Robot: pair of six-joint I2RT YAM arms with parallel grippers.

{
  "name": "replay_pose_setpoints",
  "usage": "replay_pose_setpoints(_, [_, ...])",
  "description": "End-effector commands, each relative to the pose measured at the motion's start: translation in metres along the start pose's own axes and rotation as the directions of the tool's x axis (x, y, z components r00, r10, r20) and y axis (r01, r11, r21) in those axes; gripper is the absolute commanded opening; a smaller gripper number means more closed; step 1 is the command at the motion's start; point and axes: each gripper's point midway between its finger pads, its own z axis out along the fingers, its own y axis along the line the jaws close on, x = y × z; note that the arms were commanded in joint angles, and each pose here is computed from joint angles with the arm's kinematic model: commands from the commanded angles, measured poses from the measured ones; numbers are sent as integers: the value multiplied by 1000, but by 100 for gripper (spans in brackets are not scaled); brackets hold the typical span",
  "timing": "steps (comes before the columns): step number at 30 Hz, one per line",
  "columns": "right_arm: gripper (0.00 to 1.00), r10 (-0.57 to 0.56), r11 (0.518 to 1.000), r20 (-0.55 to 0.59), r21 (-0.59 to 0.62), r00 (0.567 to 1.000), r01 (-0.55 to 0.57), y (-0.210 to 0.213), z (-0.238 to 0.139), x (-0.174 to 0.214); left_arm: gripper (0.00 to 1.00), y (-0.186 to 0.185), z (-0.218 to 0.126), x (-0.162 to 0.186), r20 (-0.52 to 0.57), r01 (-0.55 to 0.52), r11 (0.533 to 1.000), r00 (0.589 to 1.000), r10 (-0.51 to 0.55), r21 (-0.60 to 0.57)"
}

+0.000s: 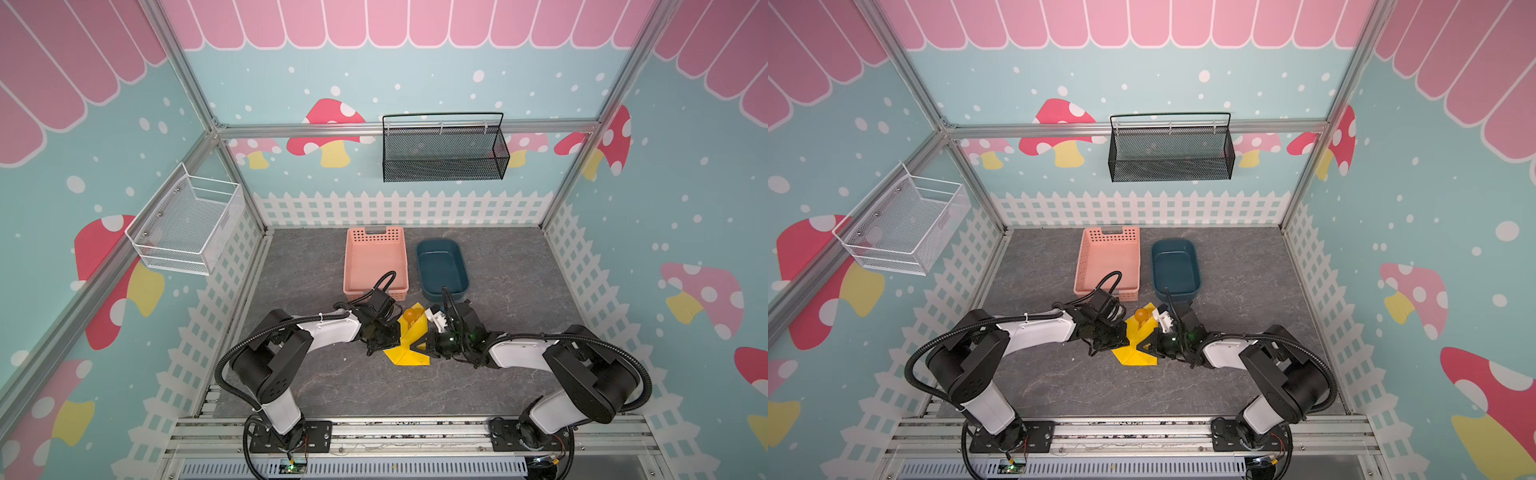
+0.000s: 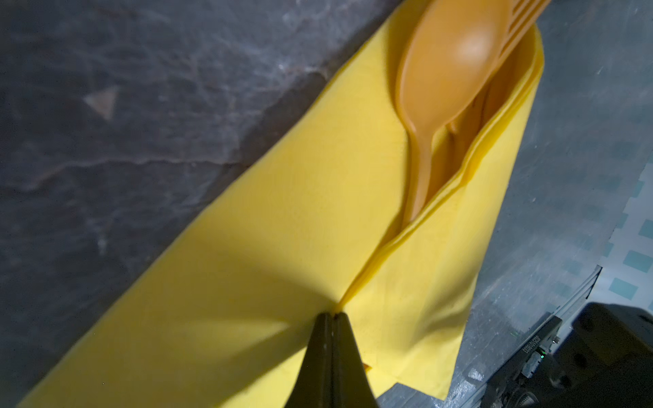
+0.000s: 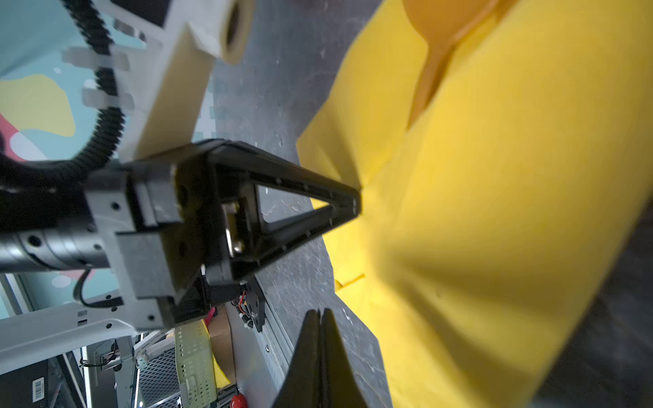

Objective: Place the utensils on the paper napkin and roll it up

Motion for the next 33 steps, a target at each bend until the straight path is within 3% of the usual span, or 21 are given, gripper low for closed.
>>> replay_pose_setpoints(1, [0,10,1000,17,24,1000,-11,-7,-9,6,0,27,12,18,-58,30,995,998,-36,-99])
replay_pose_setpoints(7, [0,22,998,66,54,998,-25,-17,-22,10,0,26,9,15,-43,28,995,999,-33,-100])
replay_pose_setpoints(24, [0,54,995,-27,86,998,-52,-47,-5,26,0,22,5,12,-32,19,995,999,-22,-95])
replay_pose_setpoints(33, [0,67,994,-22,92,998,-65,-52,-6,28,0,-12,-17,-2,39,-41,999,998,42,-30])
